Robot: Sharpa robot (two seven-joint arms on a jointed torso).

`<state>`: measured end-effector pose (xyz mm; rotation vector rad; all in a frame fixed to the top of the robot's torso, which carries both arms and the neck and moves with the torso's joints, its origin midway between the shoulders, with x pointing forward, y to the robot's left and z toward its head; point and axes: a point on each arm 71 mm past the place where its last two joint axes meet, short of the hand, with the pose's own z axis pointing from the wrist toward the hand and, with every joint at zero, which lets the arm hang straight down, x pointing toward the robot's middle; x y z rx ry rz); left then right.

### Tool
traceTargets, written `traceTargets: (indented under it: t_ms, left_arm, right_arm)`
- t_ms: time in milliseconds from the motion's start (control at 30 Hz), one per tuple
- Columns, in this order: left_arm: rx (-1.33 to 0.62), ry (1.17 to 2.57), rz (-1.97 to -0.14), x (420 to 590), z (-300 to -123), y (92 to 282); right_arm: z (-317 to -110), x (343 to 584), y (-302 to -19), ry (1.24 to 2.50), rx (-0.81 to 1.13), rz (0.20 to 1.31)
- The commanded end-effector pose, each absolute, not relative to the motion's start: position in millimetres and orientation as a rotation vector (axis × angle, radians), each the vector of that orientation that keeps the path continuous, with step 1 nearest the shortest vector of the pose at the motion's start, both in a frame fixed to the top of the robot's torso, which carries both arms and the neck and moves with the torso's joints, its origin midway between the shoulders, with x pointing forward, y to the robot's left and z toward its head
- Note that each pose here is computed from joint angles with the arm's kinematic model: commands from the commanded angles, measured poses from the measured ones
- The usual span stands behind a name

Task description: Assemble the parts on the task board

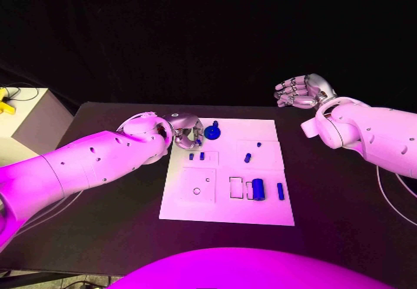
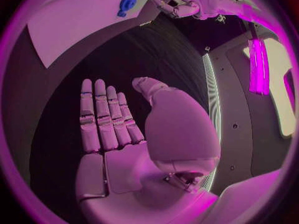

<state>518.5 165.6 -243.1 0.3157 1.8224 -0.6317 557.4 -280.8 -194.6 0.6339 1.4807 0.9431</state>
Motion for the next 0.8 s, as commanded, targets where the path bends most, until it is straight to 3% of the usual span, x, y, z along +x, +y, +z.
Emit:
traceTargets:
  t_ms: [33,800]
  left_arm:
    - [0.329,1.845,-0.625,518.1,-245.4,164.6]
    - [0.336,1.853,-0.633,518.0,-247.0,159.9]
  right_arm:
    - [-193.7,557.3,-279.6,1.48,0.62,0.951]
    - [-193.7,557.2,-278.4,1.481,0.618,0.953]
